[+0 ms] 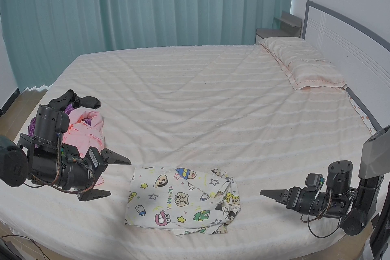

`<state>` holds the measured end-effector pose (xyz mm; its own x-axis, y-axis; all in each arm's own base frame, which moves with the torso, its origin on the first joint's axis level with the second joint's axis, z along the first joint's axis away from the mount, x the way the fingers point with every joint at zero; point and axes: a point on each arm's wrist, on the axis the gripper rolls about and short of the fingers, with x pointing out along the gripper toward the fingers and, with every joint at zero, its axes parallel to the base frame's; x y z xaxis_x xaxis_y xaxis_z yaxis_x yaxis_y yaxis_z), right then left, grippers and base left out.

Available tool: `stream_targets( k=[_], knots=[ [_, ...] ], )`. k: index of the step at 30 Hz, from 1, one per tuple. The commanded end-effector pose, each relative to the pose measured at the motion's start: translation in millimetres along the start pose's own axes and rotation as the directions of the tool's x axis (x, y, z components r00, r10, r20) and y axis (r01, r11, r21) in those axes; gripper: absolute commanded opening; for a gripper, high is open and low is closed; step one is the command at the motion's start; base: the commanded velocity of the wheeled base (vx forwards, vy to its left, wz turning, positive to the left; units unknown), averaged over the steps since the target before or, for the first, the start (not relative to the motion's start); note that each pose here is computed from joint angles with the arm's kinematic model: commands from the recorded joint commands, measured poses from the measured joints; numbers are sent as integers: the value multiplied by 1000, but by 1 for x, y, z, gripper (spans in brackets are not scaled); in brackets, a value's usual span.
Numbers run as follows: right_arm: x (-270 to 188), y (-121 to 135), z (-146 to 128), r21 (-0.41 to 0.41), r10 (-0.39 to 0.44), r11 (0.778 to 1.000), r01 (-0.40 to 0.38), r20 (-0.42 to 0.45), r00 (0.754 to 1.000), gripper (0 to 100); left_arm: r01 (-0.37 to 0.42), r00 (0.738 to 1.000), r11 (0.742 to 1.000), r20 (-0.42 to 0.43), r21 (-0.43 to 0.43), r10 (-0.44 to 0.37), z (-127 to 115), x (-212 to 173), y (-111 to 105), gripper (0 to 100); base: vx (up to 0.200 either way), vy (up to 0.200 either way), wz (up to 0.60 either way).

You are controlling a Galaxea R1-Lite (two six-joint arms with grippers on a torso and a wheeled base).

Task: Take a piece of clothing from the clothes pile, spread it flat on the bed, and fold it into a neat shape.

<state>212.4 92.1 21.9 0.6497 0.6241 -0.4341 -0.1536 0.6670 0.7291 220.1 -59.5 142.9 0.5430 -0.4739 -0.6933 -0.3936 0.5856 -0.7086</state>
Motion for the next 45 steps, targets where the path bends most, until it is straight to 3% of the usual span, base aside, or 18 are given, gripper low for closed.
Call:
stream_targets(
  k=[1, 6, 7, 10, 17, 25, 28, 32, 37, 40, 45],
  knots=[
    [16, 7, 13, -33, 53, 998, -52, 54, 997, 100, -6, 1000, 1000, 16, -10, 6, 5, -1, 3, 100, 0, 200, 0],
    [28, 20, 20, -48, 106, 994, -102, 93, 990, 100, -8, 1000, 1000, 13, -8, 8, 5, 0, 4, 100, 0, 0, 0],
    [44, 32, 16, -20, 143, 990, -142, 87, 986, 100, 8, 1000, 1000, 10, -2, -8, 6, -1, 4, 100, 0, 0, 0],
    [63, 35, 9, -17, 142, 990, -141, 80, 987, 100, 22, 1000, 1000, -2, -4, -22, 7, -1, 4, 100, 0, 0, 0],
    [108, 37, -14, -16, 49, 999, -49, -14, 999, 100, 32, 999, 999, -14, 0, -32, 6, 1, 6, 100, 0, 0, 0],
    [125, 48, -42, -52, -4, 999, 0, -73, 997, 100, 32, 999, 999, -12, 2, -32, 7, 6, 10, 100, 0, 0, 0],
    [131, 46, -44, -68, -40, 997, 38, -28, 999, 100, 23, 1000, 1000, -14, -1, -23, 7, 8, 11, 100, 0, 0, 0],
    [138, 42, -45, -105, -90, 991, 86, -31, 995, 100, 24, 1000, 1000, -18, -1, -24, 7, 9, 11, 100, 0, 0, 0],
    [152, 41, -41, -149, -182, 972, 182, 8, 983, 100, 16, 1000, 1000, -19, -4, -16, 7, 11, 12, 100, 0, 0, 0],
    [154, 42, -40, -160, -195, 968, 194, 9, 981, 100, 12, 1000, 1000, -22, -5, -13, 7, 12, 12, 100, 0, 0, 0],
    [166, 47, -19, -166, -221, 956, 243, 143, 965, 100, 8, 1000, 1000, -25, -8, -8, 8, 14, 13, 100, 0, 0, 0]
  ],
)
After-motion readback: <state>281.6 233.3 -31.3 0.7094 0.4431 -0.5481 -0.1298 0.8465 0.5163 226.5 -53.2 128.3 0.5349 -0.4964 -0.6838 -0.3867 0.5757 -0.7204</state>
